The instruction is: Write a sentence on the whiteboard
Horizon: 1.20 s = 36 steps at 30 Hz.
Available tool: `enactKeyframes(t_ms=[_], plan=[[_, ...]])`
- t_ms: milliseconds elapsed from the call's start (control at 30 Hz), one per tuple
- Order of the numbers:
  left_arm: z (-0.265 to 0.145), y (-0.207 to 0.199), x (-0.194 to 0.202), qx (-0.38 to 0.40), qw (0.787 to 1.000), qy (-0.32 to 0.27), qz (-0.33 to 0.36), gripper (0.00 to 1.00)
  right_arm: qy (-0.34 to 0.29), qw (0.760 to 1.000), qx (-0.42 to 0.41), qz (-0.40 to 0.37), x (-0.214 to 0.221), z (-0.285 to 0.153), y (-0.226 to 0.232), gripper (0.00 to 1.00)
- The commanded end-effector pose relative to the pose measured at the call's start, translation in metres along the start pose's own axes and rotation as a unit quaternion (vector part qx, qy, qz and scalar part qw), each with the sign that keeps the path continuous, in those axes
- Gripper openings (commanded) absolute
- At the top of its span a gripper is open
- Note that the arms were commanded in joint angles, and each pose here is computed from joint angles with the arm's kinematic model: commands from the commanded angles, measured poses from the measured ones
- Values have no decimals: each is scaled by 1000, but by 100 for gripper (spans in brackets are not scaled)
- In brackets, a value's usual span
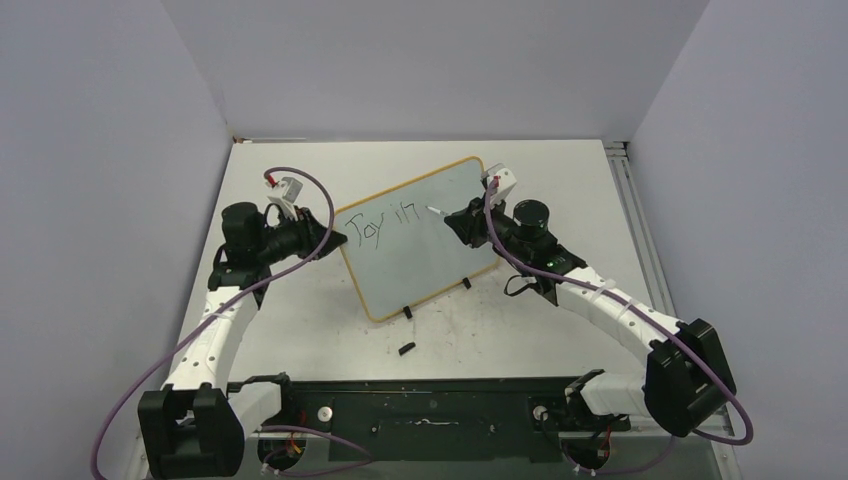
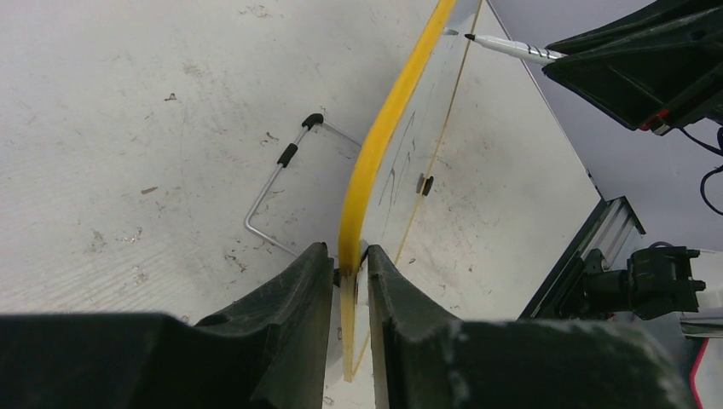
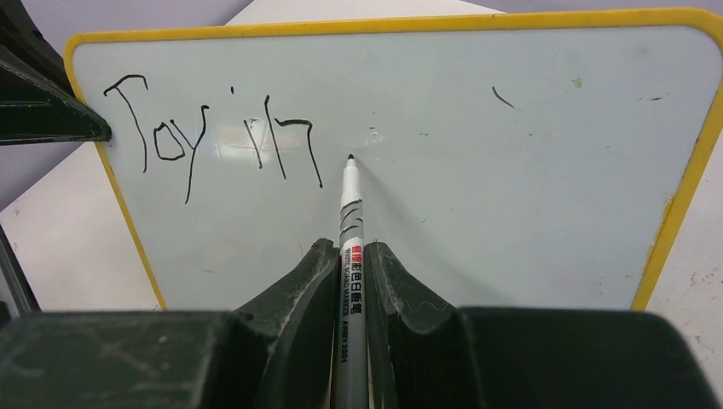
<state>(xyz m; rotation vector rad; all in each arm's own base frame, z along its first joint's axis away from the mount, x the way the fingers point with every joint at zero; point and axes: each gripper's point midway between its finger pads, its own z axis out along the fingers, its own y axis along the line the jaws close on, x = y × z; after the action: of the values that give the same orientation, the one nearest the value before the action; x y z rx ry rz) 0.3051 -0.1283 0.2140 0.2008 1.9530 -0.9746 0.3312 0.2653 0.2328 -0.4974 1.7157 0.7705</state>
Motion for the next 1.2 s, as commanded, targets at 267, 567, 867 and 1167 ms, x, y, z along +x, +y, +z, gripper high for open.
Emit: enactKeyframes(t_ms=[267,567,867,1167], plan=[[-2,-1,-6,-6,999,-1,53,0,-60,998,1,-23,-39,6,6,5],[0,-7,5,-1,997,17,79,0,-61,998,3,-22,-39,9,5,5],[-2,-8,5,-3,996,17,86,0,-55,997,43,-23,-35,8,-9,5],[-2,-9,5,-1,996,17,86,0,-60,995,77,-20,-36,4,-21,5]])
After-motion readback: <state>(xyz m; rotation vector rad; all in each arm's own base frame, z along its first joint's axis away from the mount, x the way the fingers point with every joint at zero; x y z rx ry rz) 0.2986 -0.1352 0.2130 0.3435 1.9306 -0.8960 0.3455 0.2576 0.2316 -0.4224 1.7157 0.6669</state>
